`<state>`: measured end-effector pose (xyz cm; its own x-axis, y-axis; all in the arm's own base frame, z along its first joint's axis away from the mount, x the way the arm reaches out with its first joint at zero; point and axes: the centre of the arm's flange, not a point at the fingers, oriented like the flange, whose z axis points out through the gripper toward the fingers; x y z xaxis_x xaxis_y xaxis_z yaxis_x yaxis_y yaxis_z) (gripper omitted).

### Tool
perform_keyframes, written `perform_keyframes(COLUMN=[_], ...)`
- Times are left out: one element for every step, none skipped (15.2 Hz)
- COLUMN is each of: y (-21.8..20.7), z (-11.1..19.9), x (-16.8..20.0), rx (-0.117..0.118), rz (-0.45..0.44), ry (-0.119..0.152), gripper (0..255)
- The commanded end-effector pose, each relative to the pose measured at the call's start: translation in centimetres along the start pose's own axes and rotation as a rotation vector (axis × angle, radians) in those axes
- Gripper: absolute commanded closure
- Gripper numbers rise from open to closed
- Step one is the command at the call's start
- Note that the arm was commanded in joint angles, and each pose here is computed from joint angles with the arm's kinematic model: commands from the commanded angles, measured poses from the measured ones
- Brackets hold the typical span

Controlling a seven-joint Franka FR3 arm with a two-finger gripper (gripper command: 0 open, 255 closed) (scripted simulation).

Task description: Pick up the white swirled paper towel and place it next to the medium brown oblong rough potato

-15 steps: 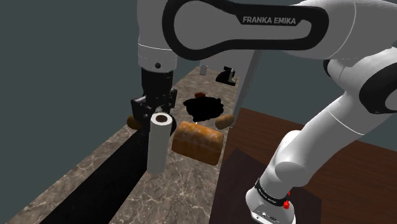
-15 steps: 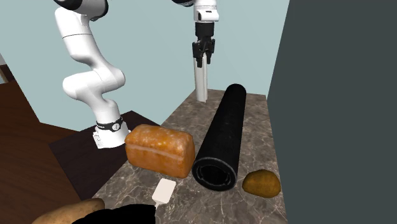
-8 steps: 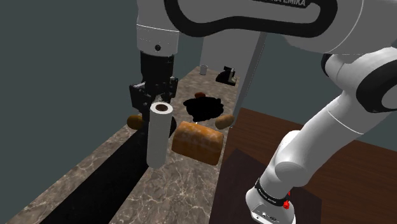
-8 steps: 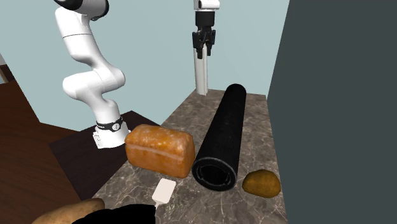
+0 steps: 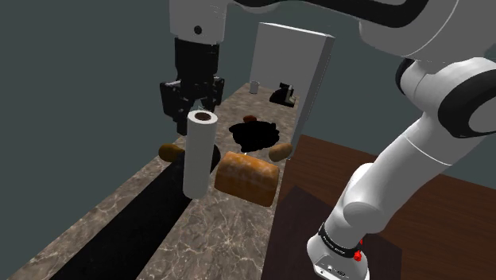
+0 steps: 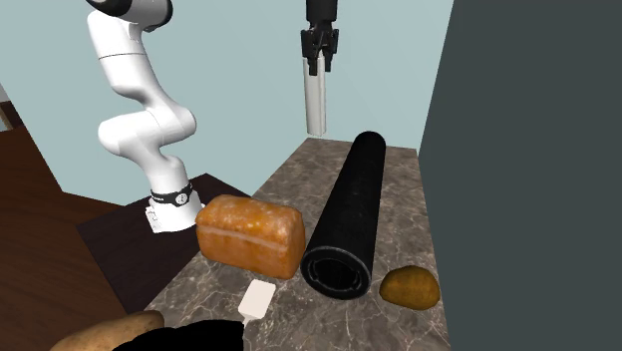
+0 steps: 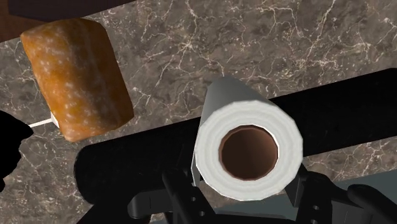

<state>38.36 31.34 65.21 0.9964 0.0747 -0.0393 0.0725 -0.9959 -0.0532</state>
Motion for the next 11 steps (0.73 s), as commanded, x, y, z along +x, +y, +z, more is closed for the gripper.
perform_keyframes(y=[-0.1, -0.1, -0.1, -0.1, -0.2, -0.2, 1.1, 2.4, 3.7, 5.1, 6.4], z=[-1.0, -1.6, -2.1, -2.6, -3.1, -3.5, -3.4, -3.3, -3.1, -3.0, -2.9], x=[-0.1, -0.1, -0.1, -0.1, -0.2, -0.2, -0.1, -0.1, 0.0, 0.0, 0.1], rx=[0.000, 0.000, 0.000, 0.000, 0.000, 0.000, 0.000, 0.000, 0.000, 0.000, 0.000], rz=[0.000, 0.000, 0.000, 0.000, 0.000, 0.000, 0.000, 0.000, 0.000, 0.000, 0.000], ry=[0.000, 0.000, 0.000, 0.000, 0.000, 0.000, 0.000, 0.000, 0.000, 0.000, 0.000], gripper=[255, 255, 255, 255, 255, 255, 255, 255, 255, 255, 255])
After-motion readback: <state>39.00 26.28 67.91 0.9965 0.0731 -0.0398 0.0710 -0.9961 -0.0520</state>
